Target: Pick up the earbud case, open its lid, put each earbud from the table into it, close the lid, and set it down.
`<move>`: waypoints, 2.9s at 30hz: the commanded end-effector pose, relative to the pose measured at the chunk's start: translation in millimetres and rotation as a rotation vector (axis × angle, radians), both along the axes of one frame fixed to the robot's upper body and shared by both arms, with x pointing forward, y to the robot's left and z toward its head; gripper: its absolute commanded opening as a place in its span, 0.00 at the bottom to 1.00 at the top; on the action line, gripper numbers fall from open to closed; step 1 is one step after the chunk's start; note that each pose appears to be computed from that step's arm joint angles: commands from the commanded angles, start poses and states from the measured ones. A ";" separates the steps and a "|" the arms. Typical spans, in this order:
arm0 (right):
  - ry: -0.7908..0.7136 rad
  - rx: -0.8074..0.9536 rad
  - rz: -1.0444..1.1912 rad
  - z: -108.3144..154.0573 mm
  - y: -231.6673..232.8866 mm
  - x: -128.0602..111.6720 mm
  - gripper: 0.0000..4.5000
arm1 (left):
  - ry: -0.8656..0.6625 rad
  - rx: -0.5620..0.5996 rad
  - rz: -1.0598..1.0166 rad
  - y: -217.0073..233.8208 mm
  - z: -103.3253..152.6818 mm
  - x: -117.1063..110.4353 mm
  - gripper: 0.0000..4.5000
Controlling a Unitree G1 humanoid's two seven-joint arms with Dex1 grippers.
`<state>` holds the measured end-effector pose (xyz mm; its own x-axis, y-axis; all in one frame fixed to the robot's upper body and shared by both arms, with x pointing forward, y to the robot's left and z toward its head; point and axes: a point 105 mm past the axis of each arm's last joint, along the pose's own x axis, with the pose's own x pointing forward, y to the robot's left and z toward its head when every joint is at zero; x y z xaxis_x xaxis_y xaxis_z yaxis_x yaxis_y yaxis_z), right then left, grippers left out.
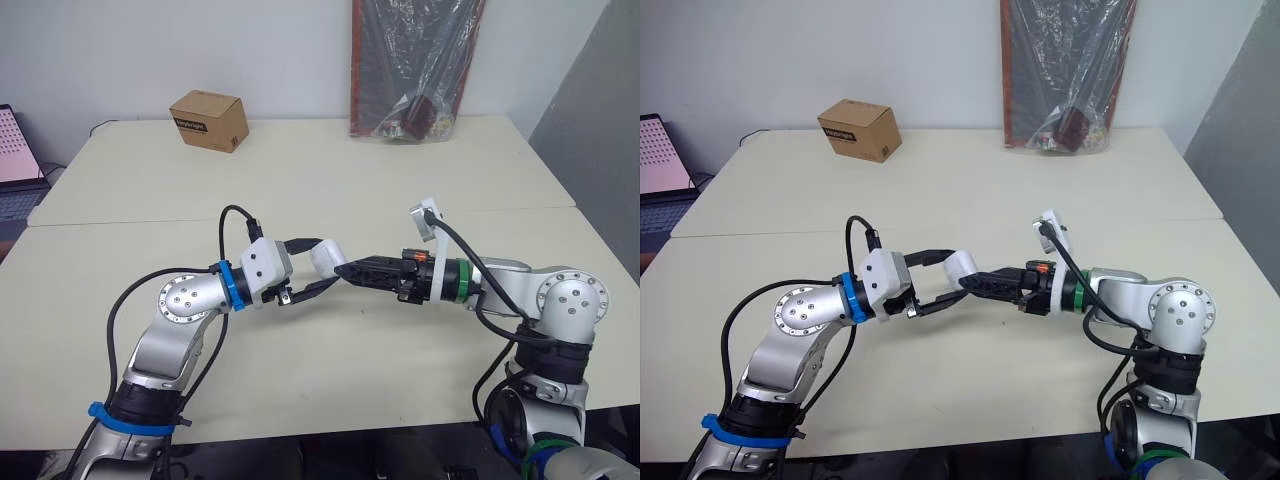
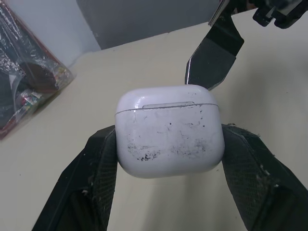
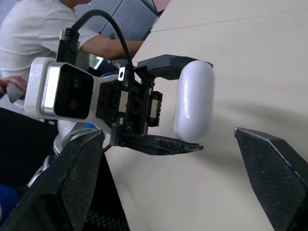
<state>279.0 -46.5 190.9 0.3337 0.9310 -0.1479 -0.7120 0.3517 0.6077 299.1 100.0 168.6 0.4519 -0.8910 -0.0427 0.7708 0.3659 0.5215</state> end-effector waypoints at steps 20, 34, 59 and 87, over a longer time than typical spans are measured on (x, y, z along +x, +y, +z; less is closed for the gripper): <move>0.112 0.008 -0.032 12.7 10.8 -6.0 0.56 | -0.057 -0.030 -0.046 -17.5 17.2 -7.3 0.62; 0.128 0.007 -0.039 12.2 10.6 -5.8 0.27 | -0.047 -0.021 -0.055 -17.9 15.4 -11.9 0.62; 0.107 -0.050 -0.030 4.3 4.8 -6.2 0.16 | 0.113 -0.080 -0.010 11.4 30.2 -4.6 0.99; -0.697 -0.609 0.411 -0.2 -2.0 3.7 0.16 | 0.607 0.154 -0.206 13.7 15.5 -7.8 0.99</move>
